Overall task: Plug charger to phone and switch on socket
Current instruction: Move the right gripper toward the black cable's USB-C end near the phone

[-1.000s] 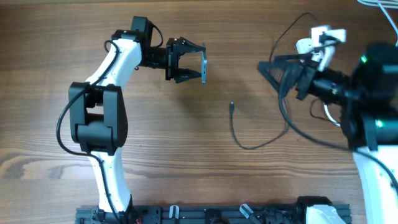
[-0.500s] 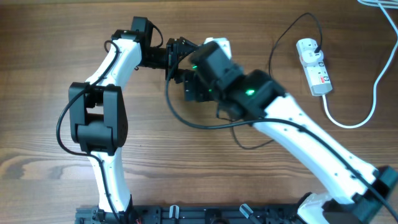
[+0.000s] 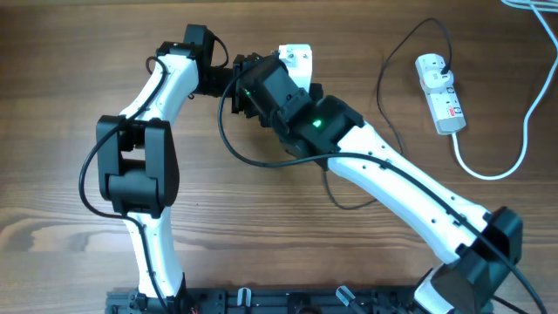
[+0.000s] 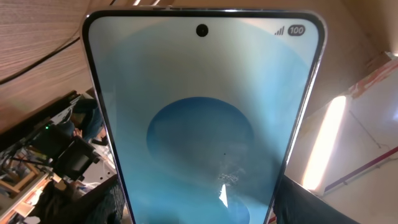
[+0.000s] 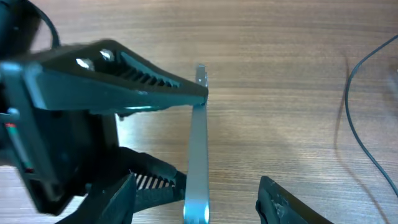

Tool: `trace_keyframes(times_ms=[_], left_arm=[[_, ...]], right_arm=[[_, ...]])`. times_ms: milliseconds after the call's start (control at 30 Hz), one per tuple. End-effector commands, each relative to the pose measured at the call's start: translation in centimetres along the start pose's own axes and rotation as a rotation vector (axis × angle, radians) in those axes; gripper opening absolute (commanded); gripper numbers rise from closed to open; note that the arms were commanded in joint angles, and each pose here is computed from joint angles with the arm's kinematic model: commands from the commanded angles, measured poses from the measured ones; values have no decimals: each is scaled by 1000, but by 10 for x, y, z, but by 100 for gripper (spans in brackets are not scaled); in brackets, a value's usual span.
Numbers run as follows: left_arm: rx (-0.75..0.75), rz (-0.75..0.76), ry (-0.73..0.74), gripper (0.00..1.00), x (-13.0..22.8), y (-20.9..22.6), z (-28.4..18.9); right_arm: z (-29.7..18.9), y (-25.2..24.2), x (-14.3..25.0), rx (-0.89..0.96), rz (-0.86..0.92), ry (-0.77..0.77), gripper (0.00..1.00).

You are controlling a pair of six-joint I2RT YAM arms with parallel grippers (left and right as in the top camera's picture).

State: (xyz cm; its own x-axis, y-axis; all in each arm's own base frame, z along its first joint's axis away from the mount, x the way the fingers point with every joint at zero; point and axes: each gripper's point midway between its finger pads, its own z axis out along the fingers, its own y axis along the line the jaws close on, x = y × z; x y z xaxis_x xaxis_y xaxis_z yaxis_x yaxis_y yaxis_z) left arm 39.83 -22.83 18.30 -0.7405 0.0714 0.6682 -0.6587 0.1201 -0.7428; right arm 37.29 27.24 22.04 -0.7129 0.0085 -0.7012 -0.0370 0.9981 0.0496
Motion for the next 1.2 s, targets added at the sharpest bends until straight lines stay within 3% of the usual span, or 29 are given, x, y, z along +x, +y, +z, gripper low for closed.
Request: trace_keyframes(times_ms=[0, 267, 300, 433, 733, 800, 933, 1067, 1133, 1167], left_arm=[[37, 49, 30, 70, 19, -19, -3], [37, 56, 30, 70, 18, -20, -3], [37, 70, 30, 70, 18, -20, -3], [37, 73, 30, 70, 17, -21, -3], [37, 73, 30, 70, 17, -21, -3], [37, 73, 30, 70, 17, -21, -3], [38, 73, 30, 72, 17, -21, -3], [41, 74, 25, 84, 17, -21, -6], [50, 77, 15, 86, 15, -23, -12], [54, 76, 10, 88, 14, -23, -14]], right_arm=[[11, 1, 0, 36, 2, -11, 62], [10, -1, -10, 56, 9, -57, 43], [10, -1, -9, 53, 9, -54, 34], [11, 0, -9, 46, 10, -52, 34], [11, 5, -6, 21, 10, -35, 5], [11, 5, -6, 21, 14, -36, 5], [10, 1, -10, 35, 140, -55, 4], [0, -10, -24, 39, 370, -101, 4], [-14, -28, -42, 30, 547, -139, 4], [-23, -38, -49, 13, 723, -151, 4]])
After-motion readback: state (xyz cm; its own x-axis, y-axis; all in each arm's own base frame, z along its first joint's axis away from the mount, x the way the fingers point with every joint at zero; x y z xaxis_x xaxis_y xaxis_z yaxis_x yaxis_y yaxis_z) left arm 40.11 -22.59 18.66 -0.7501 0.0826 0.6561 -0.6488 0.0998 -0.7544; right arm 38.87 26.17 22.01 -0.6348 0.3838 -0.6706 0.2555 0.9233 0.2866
